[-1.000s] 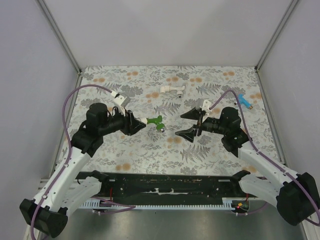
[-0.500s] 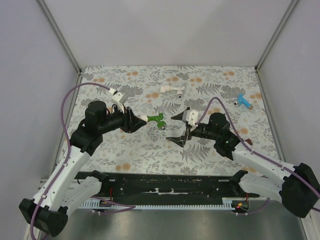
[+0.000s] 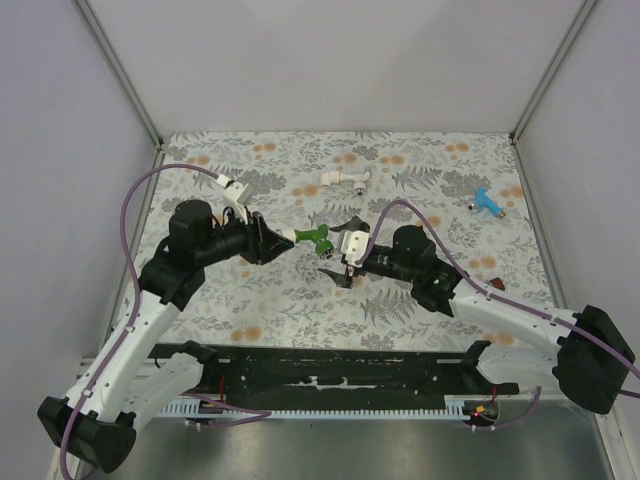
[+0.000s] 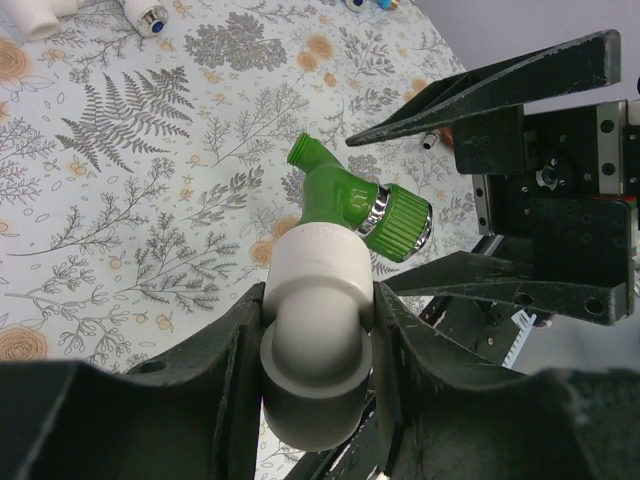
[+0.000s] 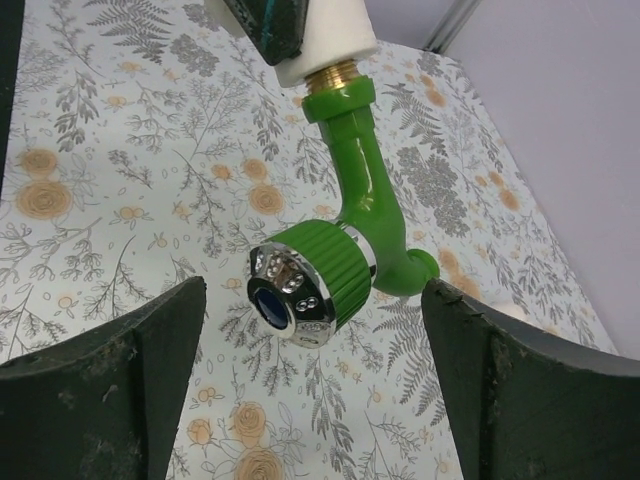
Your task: Install the water faucets
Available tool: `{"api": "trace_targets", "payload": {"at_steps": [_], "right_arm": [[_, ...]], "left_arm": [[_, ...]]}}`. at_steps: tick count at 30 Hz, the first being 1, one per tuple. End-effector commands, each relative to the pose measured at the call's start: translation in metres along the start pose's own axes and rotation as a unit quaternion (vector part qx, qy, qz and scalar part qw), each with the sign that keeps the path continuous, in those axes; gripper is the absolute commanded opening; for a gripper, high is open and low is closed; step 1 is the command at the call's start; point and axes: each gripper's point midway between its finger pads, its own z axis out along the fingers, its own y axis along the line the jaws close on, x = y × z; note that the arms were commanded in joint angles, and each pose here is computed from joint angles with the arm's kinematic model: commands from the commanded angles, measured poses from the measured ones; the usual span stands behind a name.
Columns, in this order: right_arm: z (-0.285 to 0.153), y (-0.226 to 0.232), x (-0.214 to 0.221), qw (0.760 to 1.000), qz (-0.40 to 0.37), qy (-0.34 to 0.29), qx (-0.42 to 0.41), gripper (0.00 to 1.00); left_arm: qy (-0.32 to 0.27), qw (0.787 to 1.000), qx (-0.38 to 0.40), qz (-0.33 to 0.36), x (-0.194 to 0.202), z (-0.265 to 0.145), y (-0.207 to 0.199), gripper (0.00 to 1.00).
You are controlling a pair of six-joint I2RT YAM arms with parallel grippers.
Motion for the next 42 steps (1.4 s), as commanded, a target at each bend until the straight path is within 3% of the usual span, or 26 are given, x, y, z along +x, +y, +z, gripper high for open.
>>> {"api": "trace_targets", "payload": {"at_steps": [1, 6, 10, 15, 18, 20, 24, 29, 42], "right_arm": [[0.009, -0.02, -0.021, 0.999, -0.038, -0.018, 0.03, 0.93], [0.011, -0.022, -0.027, 0.999, -0.033, -0.023, 0.025, 0.77], [0.009, -0.015, -0.031, 1.0, -0.017, -0.012, -0.004, 0.61], [0.0, 0.002, -0.03, 0.997, 0.026, 0.016, -0.077, 0.36], [-0.008, 0.004, -0.037, 0.991, 0.068, 0.004, -0.113, 0.16], [-0.016, 0.005, -0.038, 0.985, 0.102, 0.009, -0.14, 0.1], [-0.026, -0.001, -0.045, 0.965, 0.184, 0.01, -0.189, 0.1], [-0.025, -0.014, -0.042, 0.944, 0.259, 0.034, -0.199, 0.27], [-0.017, -0.075, 0.009, 0.914, 0.387, 0.113, -0.04, 0.49]], "left_arm": [[-0.045, 0.998, 0.031, 0.011, -0.032, -0.008, -0.022, 0.02], [-0.04, 0.998, 0.036, 0.023, -0.028, -0.008, -0.023, 0.02], [-0.031, 0.995, 0.056, 0.076, -0.02, -0.011, -0.026, 0.02], [-0.021, 0.985, 0.084, 0.15, -0.003, -0.016, -0.028, 0.02], [-0.007, 0.978, 0.102, 0.184, 0.007, -0.02, -0.031, 0.02], [0.001, 0.973, 0.113, 0.202, 0.012, -0.022, -0.033, 0.02], [0.024, 0.965, 0.137, 0.222, 0.022, -0.025, -0.037, 0.02], [0.044, 0.955, 0.199, 0.215, 0.032, -0.025, -0.055, 0.02], [0.033, 0.943, 0.271, 0.191, 0.032, -0.026, -0.081, 0.02]]}}
